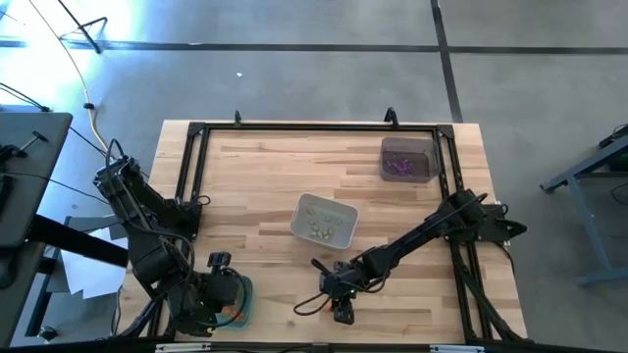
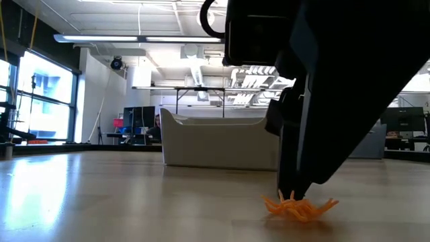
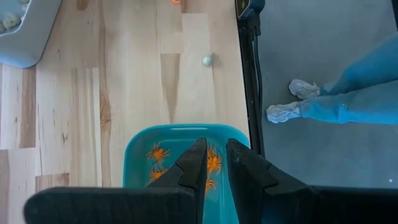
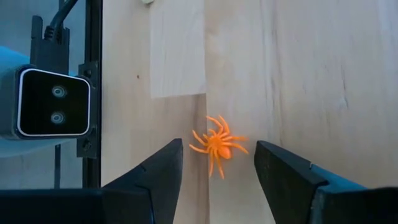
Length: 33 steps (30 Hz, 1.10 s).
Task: Sort Halloween decoration
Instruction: Put the orange spider toy into the green bin
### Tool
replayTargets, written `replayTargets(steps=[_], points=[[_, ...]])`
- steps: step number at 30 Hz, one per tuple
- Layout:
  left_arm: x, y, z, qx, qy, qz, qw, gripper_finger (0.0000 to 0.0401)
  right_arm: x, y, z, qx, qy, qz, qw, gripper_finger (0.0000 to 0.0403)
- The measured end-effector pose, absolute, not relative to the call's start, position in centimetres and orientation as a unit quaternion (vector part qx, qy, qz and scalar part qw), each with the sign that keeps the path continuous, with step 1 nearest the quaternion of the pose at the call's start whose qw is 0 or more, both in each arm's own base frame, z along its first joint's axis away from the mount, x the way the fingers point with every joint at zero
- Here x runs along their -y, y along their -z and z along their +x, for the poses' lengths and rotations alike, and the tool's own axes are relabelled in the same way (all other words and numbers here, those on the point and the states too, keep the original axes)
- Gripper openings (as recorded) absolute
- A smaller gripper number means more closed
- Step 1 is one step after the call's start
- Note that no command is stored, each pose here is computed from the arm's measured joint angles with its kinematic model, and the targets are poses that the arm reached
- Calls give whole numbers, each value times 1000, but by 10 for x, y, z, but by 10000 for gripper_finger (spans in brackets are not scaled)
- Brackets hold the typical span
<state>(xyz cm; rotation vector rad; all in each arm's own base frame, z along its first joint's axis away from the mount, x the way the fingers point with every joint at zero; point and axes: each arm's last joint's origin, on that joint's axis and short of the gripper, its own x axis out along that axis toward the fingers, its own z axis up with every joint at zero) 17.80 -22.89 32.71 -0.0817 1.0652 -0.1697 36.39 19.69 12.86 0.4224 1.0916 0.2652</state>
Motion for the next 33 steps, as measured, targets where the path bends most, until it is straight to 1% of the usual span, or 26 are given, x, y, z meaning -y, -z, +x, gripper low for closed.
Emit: replayTargets(steps=[5,11,14,17,22,33], points=[[229,-327,178,-508,80,-38,857,49,-197,-129,365,-511,-127,200,827,191],[228,-327,178,-509,79,-36,856,49,-196,-127,363,-518,-132,182,825,163],[228,-327,178,-508,80,-34,857,49,-190,-127,365,-526,-111,206,818,155],[228,-327,178,-506,81,-27,858,49,-184,-127,368,-531,-100,232,808,154],[228,-327,178,-503,81,-23,860,49,-183,-127,369,-536,-117,244,800,154],[228,-327,178,-503,81,-22,860,49,-203,-128,360,-538,-153,237,794,153]])
